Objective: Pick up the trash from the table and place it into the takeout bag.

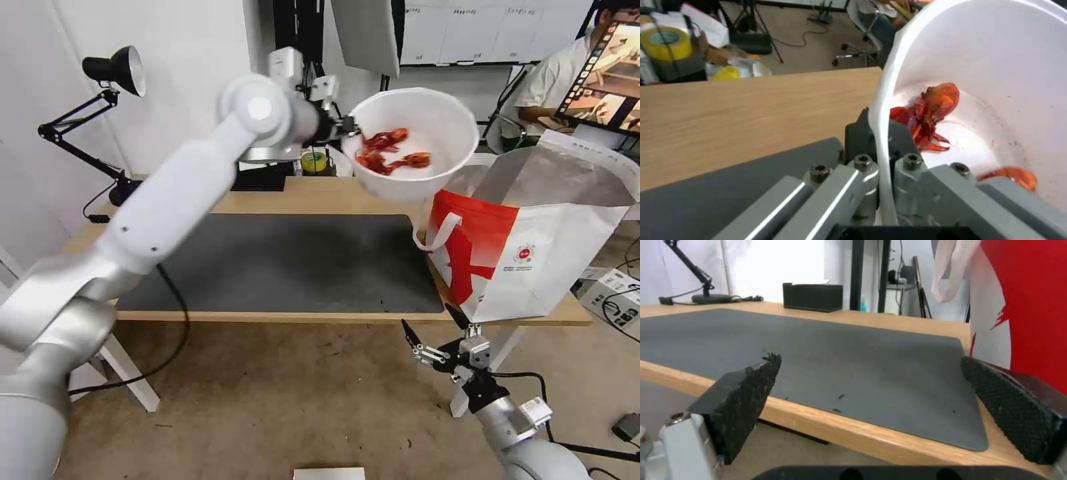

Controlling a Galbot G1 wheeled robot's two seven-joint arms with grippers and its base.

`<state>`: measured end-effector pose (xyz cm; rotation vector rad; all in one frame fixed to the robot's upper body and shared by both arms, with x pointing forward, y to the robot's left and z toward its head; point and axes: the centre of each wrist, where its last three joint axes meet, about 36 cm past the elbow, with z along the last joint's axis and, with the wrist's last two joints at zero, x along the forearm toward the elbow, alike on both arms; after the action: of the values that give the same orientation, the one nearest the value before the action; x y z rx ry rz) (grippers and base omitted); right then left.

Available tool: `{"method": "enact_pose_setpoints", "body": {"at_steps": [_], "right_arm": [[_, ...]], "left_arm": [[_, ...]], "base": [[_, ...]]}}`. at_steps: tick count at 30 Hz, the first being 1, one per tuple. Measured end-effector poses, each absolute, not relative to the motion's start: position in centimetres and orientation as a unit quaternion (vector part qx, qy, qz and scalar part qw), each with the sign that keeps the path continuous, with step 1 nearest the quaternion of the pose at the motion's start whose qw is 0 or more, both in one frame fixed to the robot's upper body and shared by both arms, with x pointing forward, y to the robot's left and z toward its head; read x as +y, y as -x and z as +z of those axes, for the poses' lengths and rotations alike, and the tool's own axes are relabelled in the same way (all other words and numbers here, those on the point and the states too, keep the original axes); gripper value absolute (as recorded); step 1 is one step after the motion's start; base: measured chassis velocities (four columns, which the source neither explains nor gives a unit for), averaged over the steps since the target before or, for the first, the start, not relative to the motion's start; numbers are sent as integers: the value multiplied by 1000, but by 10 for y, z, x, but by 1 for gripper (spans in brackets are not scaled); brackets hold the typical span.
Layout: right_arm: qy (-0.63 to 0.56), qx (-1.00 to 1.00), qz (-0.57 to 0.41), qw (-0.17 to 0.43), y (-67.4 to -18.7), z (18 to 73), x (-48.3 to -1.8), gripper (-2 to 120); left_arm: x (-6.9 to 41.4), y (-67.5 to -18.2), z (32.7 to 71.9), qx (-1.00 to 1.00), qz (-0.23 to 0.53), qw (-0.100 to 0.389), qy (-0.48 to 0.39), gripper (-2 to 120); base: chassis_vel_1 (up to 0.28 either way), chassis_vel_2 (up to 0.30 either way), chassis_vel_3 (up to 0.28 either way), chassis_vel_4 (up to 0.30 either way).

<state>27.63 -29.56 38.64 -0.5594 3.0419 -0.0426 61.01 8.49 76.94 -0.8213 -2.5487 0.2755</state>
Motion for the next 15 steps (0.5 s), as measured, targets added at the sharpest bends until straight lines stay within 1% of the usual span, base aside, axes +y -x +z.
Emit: {"method": "enact_pose_setpoints", "body": {"at_steps": [1,2,3,4,5,8,10,12,13,15], "right_arm": [[181,983,-14,24,-276,386,-296,100],[181,983,-14,24,-276,386,-296,100],[181,983,-14,24,-276,386,-296,100],[181,983,-14,24,-276,386,-296,100],[181,983,-14,24,-276,386,-296,100],[181,983,-14,24,-276,386,-296,100],[181,983,-14,24,-276,386,-296,100],[181,983,-14,24,-276,386,-296,100],[181,983,-14,24,-276,386,-296,100],[181,983,-14,24,-276,386,-296,100]], "left_arm": [[80,-612,769,-922,102,225,299,0],[63,-620,769,-918,109,232,303,0],[63,-620,769,-918,109,232,303,0],[46,-627,772,-915,115,238,305,0],[46,-627,772,-915,115,238,305,0],[4,-636,779,-908,127,246,315,0],[-1,-637,779,-908,128,247,315,0],[-35,-639,777,-905,130,252,319,0],[-35,-639,777,-905,130,252,319,0],[-50,-639,773,-907,132,248,314,0]], "base": [[0,0,0,0],[0,0,0,0],[0,0,0,0],[0,0,0,0],[0,0,0,0],[0,0,0,0],[0,0,0,0],[0,0,0,0],[0,0,0,0],[0,0,0,0]]}}
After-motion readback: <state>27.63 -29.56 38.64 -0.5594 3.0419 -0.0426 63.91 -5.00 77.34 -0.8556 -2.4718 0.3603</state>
